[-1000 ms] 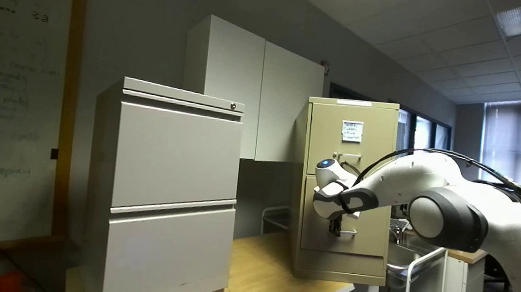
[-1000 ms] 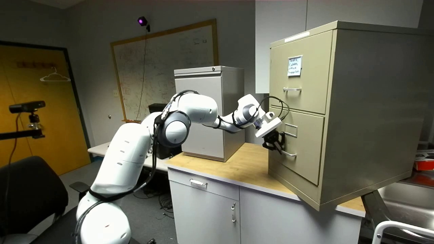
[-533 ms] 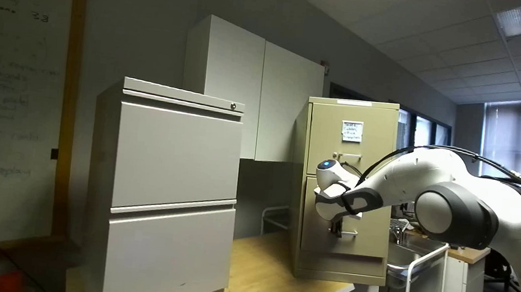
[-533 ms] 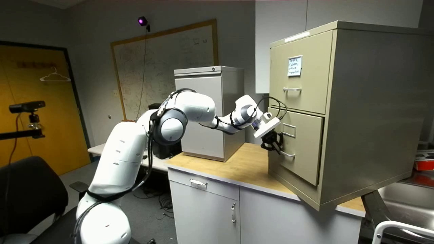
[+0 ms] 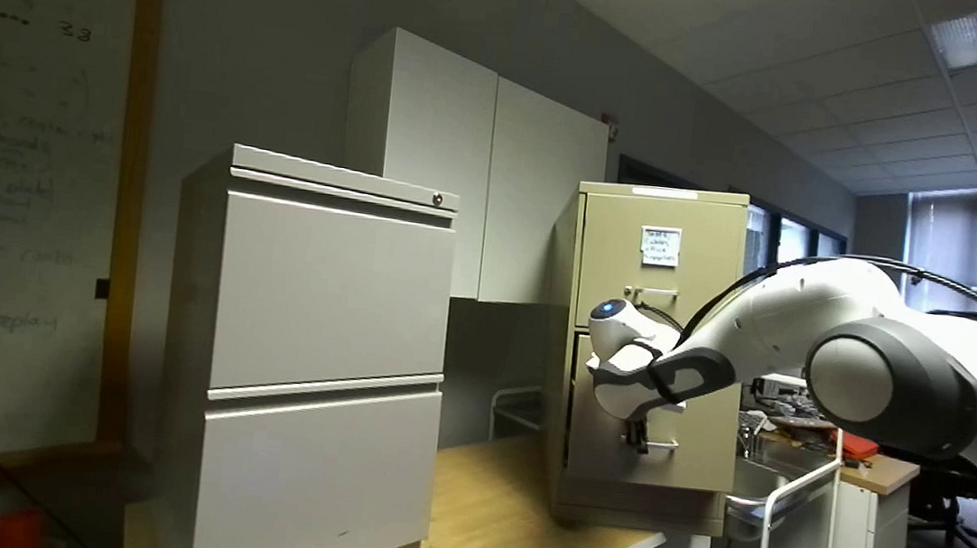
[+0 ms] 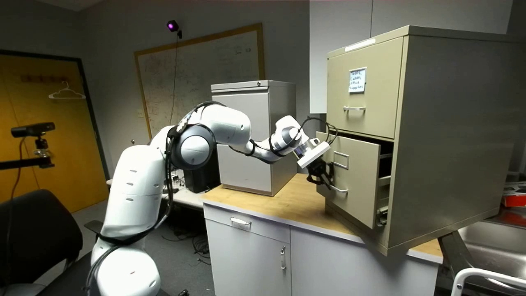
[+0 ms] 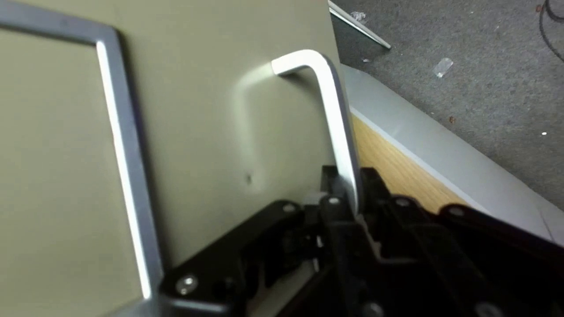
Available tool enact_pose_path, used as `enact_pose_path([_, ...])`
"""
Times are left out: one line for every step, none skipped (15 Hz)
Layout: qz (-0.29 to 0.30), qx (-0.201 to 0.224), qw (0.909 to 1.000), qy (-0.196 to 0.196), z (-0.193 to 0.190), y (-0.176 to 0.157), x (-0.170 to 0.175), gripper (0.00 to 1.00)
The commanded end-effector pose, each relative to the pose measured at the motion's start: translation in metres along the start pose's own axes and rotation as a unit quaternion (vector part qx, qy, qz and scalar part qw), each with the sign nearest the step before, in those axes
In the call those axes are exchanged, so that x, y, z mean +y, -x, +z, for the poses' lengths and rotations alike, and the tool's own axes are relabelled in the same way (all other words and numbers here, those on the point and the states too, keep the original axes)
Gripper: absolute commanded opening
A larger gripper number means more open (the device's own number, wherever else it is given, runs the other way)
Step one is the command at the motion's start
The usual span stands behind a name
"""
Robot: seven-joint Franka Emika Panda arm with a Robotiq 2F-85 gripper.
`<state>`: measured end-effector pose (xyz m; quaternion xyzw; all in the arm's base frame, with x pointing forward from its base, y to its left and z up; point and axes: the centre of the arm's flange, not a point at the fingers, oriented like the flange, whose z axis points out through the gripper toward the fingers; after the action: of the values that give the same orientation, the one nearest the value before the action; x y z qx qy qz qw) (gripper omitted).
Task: Open the bottom drawer of the cabinet to the right
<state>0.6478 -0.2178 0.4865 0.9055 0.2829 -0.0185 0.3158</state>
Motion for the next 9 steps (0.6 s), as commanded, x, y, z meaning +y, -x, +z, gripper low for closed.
enact_pose_path([-0.051,-0.027,0.9966,-0.058,-0.009,-0.003,-0.081,0.08])
enact_pose_path([-0.058,-0.032,0.9959,-0.06,-0.013,-0.001,-0.088,0.08])
enact_pose_path([-0.065,-0.039,0.9951,-0.063,-0.017,0.002,-0.095,0.08])
enact_pose_path([-0.072,-0.044,0.9942,-0.066,-0.021,0.004,-0.102,0.08])
enact_pose_path([-0.079,-0.048,0.9934,-0.068,-0.024,0.006,-0.109,0.08])
enact_pose_path([-0.084,-0.052,0.9926,-0.07,-0.028,0.009,-0.116,0.08])
enact_pose_path([-0.088,-0.055,0.9919,-0.072,-0.031,0.011,-0.123,0.08])
enact_pose_path([-0.093,-0.057,0.9913,-0.074,-0.034,0.014,-0.13,0.08])
enact_pose_path([-0.098,-0.059,0.9906,-0.075,-0.038,0.017,-0.137,0.08])
